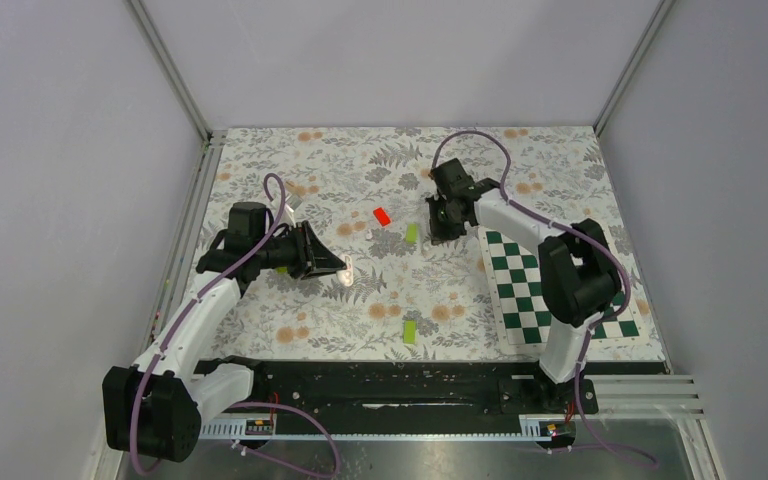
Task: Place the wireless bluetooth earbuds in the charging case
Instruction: Move the left earbud to the center of the board, then adjust the left earbud at the center of the board, then pick up the left earbud from the center of the board, then insert the left earbud into the left side groove of the charging case.
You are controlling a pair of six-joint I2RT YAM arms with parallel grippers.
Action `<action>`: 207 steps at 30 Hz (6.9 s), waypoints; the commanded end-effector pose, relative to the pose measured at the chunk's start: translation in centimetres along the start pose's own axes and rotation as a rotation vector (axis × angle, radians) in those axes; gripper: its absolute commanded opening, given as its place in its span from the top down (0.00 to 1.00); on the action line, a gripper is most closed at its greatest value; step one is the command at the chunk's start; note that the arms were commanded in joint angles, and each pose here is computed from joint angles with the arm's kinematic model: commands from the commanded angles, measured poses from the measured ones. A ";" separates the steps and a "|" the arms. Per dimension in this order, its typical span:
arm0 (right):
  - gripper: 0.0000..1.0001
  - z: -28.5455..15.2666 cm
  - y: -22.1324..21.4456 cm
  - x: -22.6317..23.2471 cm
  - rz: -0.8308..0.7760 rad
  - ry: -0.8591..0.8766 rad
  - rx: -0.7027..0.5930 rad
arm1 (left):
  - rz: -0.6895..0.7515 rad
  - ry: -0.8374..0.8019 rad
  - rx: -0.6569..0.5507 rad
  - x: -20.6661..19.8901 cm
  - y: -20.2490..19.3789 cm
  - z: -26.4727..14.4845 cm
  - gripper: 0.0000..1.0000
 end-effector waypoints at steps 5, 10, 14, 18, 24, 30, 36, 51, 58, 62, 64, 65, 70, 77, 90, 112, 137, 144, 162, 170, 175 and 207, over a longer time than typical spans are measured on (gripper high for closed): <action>1.00 -1.9 -4.2 0.9 -0.255 0.145 0.051 | 0.052 -0.054 -0.005 -0.8 0.6 0.1 1.00; 1.00 -1.0 -6.3 1.6 -0.423 0.060 0.091 | 0.048 -0.054 -0.002 -0.7 0.7 0.2 1.00; 0.82 -0.2 -6.9 1.9 -0.474 0.023 0.098 | 0.049 -0.060 -0.003 -0.9 0.7 0.1 1.00; 0.53 -0.6 -7.0 1.5 -0.441 -0.005 0.041 | 0.049 -0.059 -0.002 -0.8 0.6 0.1 1.00; 0.54 -2.2 -7.1 1.0 -0.217 -0.075 -0.051 | 0.043 -0.055 0.001 -0.7 0.7 0.2 1.00; 0.53 -1.9 -8.6 2.4 0.069 0.019 -0.098 | 0.044 -0.057 0.001 -0.7 0.6 0.2 1.00; 0.49 -0.6 -8.2 3.6 0.133 0.059 -0.118 | 0.040 -0.059 0.005 -0.7 0.6 0.2 1.00; 0.50 0.2 -9.7 0.2 0.027 -0.158 -0.057 | 0.035 -0.051 0.006 -0.4 0.6 0.3 1.00; 0.52 -1.1 -10.6 -1.4 -0.011 -0.225 -0.061 | 0.028 -0.049 0.011 -0.2 0.6 0.5 1.00; 0.52 -1.0 -11.2 -1.6 -0.006 -0.225 -0.049 | 0.025 -0.050 0.012 -0.1 0.5 0.6 1.00; 0.52 -1.1 -11.3 -1.4 0.006 -0.213 -0.046 | 0.024 -0.050 0.013 -0.1 0.5 0.5 1.00; 0.52 -1.2 -11.3 -1.3 0.011 -0.201 -0.051 | 0.024 -0.048 0.013 0.0 0.5 0.6 1.00; 0.54 -2.6 -10.4 -0.6 0.044 -0.163 -0.103 | 0.022 -0.050 0.018 -0.1 0.5 0.6 1.00; 0.55 -4.4 -9.5 -0.5 0.059 -0.150 -0.163 | 0.021 -0.050 0.020 0.0 0.5 0.7 1.00; 0.55 -0.8 -9.8 0.7 0.111 -0.078 -0.100 | 0.018 -0.052 0.022 0.0 0.4 0.7 1.00; 0.64 1.2 -11.8 0.5 0.165 -0.026 -0.024 | 0.009 -0.037 0.024 0.4 0.6 1.0 1.00; 0.96 -0.9 -10.4 1.3 0.182 0.009 -0.078 | 0.014 -0.039 0.022 0.8 0.3 1.1 1.00; 0.82 -0.6 -10.4 1.6 0.171 0.006 -0.040 | 0.023 -0.046 0.026 0.7 0.2 1.0 1.00; 0.62 0.2 -11.1 2.2 0.200 0.032 -0.005 | 0.025 -0.046 0.028 0.9 0.0 1.0 1.00; 0.65 -0.2 -11.0 2.3 0.204 0.040 -0.019 | 0.023 -0.045 0.032 1.0 -0.1 1.0 1.00; 0.78 0.0 -11.2 2.2 0.206 0.034 -0.010 | 0.025 -0.046 0.029 1.0 -0.2 1.0 1.00; 1.00 -19.2 -6.9 8.6 -0.036 0.472 -0.455 | 0.297 -0.350 -0.045 -7.0 0.0 -0.3 1.00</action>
Point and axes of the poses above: each gripper's point midway between its finger pads, its own z axis out along the fingers, its own x axis along the line the jaws close on, y = z × x, the point moved 4 cm from there along -z, back along the fingers, and after that the axes turned 5 degrees about -z, right-handed, at the moved point
